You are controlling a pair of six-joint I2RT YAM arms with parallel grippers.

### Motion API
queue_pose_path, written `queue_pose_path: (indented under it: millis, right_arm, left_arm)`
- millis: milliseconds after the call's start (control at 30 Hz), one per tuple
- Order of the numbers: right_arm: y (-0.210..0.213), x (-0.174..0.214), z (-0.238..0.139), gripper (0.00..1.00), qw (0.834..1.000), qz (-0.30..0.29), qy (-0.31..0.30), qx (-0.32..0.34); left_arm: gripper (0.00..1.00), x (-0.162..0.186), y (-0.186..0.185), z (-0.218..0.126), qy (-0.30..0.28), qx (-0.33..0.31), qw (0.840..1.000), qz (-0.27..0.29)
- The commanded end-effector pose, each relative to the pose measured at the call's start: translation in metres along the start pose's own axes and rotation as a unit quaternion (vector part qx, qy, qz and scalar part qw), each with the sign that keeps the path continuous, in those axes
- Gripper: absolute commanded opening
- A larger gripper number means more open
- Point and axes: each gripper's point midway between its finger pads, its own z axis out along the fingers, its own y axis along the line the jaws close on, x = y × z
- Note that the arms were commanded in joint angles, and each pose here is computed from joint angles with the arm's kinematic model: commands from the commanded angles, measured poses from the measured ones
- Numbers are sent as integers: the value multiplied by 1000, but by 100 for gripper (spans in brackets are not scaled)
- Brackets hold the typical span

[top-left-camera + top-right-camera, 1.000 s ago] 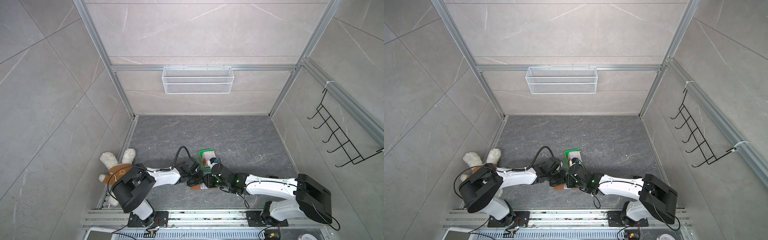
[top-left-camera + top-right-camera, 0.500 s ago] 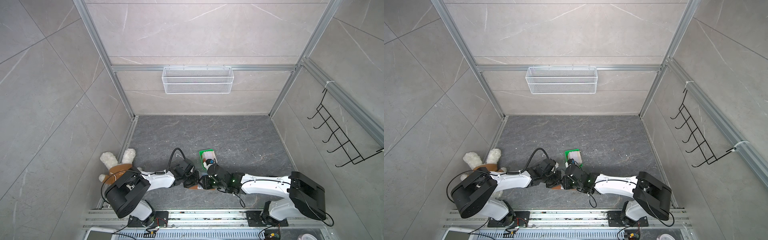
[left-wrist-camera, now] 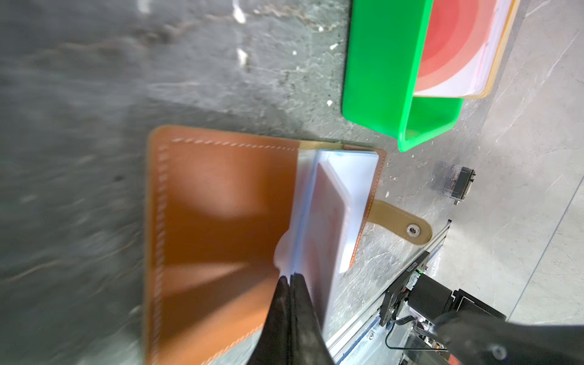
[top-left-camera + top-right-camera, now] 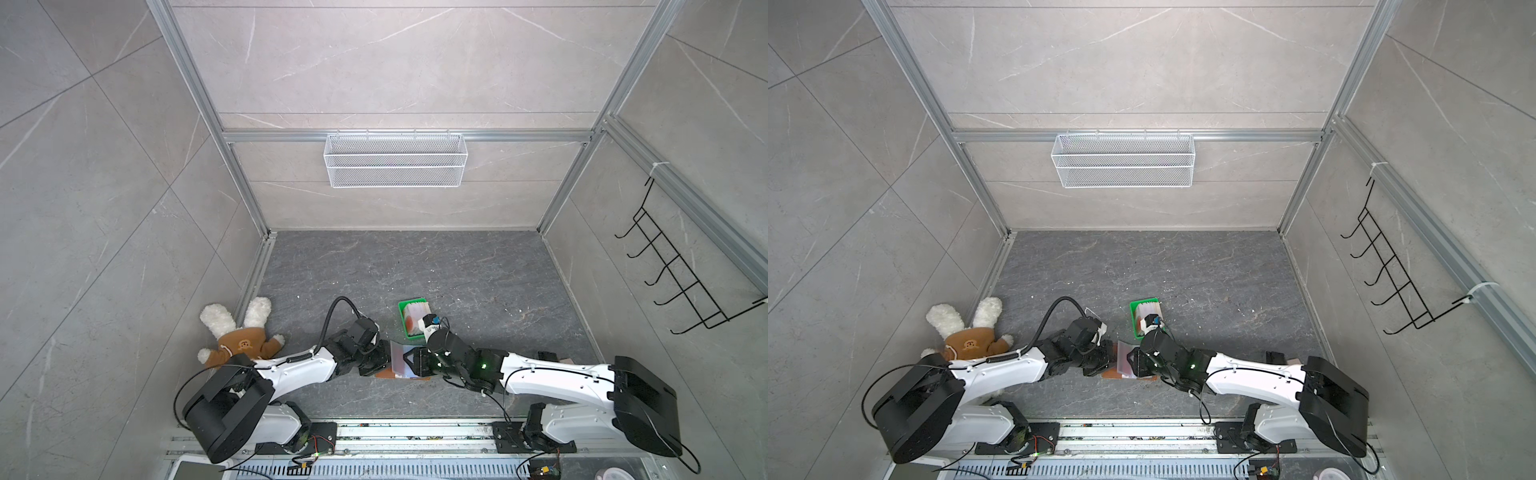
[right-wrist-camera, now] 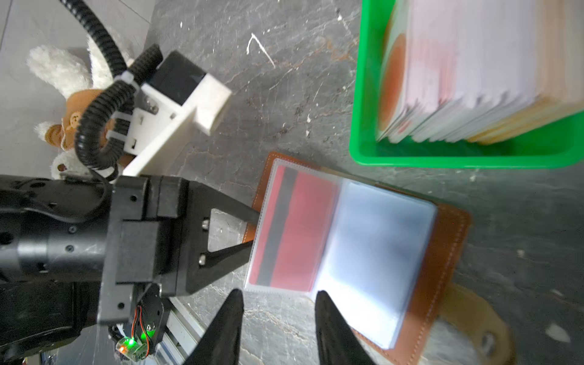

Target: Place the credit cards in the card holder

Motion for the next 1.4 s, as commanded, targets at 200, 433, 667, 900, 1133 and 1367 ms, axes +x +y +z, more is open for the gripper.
queue_pose_path:
  millis: [200, 433, 667, 900, 1133, 1367]
  right_arm:
    - [-30, 8, -28, 40, 999, -8, -19, 33]
    - [-31, -6, -47, 39, 997, -29, -42, 53]
    - [-36, -15, -61, 41, 995, -41, -54, 77]
    - [-40, -26, -70, 43, 991, -40, -76, 99]
    - [-43, -34, -75, 47, 987, -49, -84, 125]
    - [-46, -48, -70, 49, 986, -57, -80, 136]
  left_arm:
    - [15, 11, 20, -40, -37, -17, 999, 14]
    - [21, 2, -9, -62, -76, 39, 995, 56]
    - [24, -9, -43, -74, -102, 92, 985, 103]
    - [24, -20, -63, -74, -118, 116, 977, 134]
    - [24, -30, -71, -66, -132, 121, 972, 149]
    - [24, -43, -75, -65, -154, 111, 970, 151]
